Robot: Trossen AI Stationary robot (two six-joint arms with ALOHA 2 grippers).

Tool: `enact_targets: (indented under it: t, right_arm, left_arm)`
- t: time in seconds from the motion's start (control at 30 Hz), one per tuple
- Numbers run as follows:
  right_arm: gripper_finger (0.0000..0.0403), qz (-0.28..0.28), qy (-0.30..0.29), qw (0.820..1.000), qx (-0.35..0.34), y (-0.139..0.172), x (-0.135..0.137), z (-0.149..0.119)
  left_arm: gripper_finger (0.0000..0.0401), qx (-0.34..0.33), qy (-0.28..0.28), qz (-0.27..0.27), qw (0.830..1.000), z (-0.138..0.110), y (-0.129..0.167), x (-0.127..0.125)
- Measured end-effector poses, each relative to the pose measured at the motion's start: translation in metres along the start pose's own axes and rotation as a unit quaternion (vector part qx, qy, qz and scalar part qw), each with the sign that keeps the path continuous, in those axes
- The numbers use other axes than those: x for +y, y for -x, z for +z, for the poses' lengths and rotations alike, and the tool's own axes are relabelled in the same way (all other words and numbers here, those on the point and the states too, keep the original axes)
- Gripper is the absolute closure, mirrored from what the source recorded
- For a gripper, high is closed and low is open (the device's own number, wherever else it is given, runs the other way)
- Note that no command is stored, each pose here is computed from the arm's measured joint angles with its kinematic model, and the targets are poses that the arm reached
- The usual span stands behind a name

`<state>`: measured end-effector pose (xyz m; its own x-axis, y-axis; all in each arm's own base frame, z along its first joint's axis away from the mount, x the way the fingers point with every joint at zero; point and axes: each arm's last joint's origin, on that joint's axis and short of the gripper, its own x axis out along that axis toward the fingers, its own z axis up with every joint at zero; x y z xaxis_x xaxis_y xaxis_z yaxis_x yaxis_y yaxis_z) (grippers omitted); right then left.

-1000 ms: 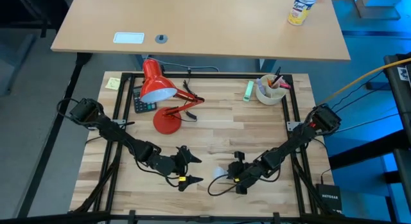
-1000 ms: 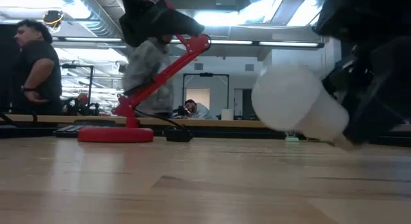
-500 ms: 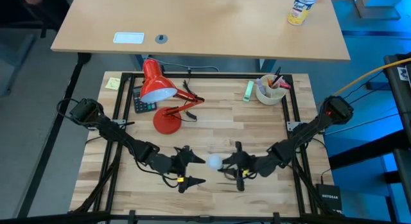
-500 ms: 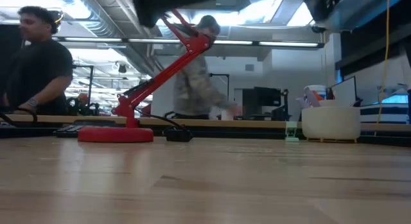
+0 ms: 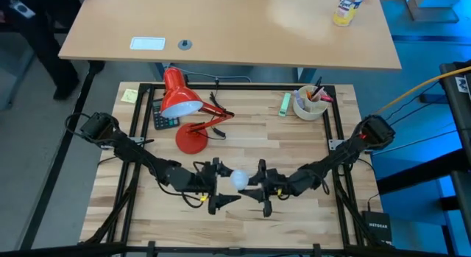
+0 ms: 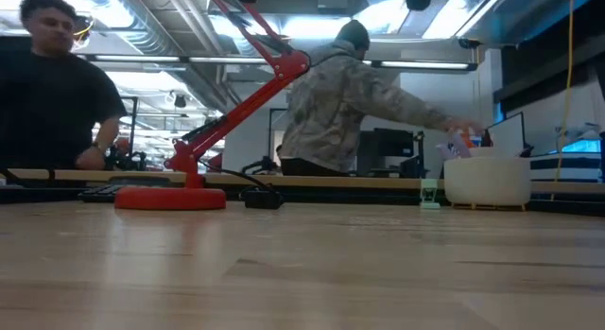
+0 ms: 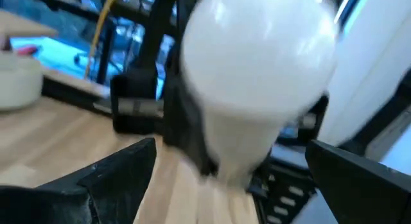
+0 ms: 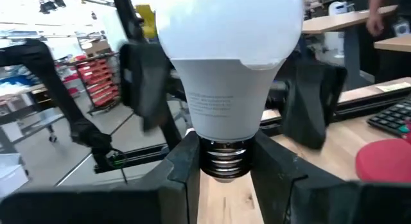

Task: Screw lightbulb
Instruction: Insert the white lightbulb into the red desk lamp

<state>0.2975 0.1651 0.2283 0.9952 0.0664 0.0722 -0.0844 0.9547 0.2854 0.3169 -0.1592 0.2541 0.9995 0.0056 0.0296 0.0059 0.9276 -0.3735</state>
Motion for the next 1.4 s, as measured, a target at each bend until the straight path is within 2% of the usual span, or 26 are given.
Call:
enact_targets:
  t: [0.13,0.47,0.57,0.87,1.03,1.13,1.4]
  right_arm:
    - [0.0297,0.007,-0.001,1.0,-0.002,-0.006,-0.002,-0.002]
    - [0.0297,0.013,0.01,1.0,-0.013,-0.015,-0.002,0.006]
    - [0.0297,0.012,0.011,1.0,-0.012,-0.015,-0.003,0.006]
    - [0.0297,0.014,0.008,1.0,-0.007,-0.015,-0.004,0.005]
    - [0.0288,0.01,0.005,1.0,-0.006,-0.015,-0.004,0.005]
    - [0.0266,0.01,0.006,1.0,-0.004,-0.015,-0.004,0.005]
    - [0.0215,0.012,0.011,1.0,0.008,-0.015,-0.004,0.004]
  left_arm:
    - [0.0011,-0.027,-0.009,-0.001,1.0,0.007,-0.002,0.003]
    - [0.0017,-0.03,-0.021,0.006,0.999,0.009,-0.005,0.008]
    - [0.0047,-0.029,-0.025,0.009,0.999,0.009,-0.006,0.009]
    - [0.0184,-0.029,-0.031,0.01,0.999,0.009,-0.006,0.01]
    - [0.0242,-0.028,-0.037,0.01,0.999,0.009,-0.006,0.01]
    - [0.0262,-0.028,-0.035,0.012,0.999,0.009,-0.006,0.01]
    - [0.0256,-0.025,-0.034,0.014,0.999,0.008,-0.006,0.011]
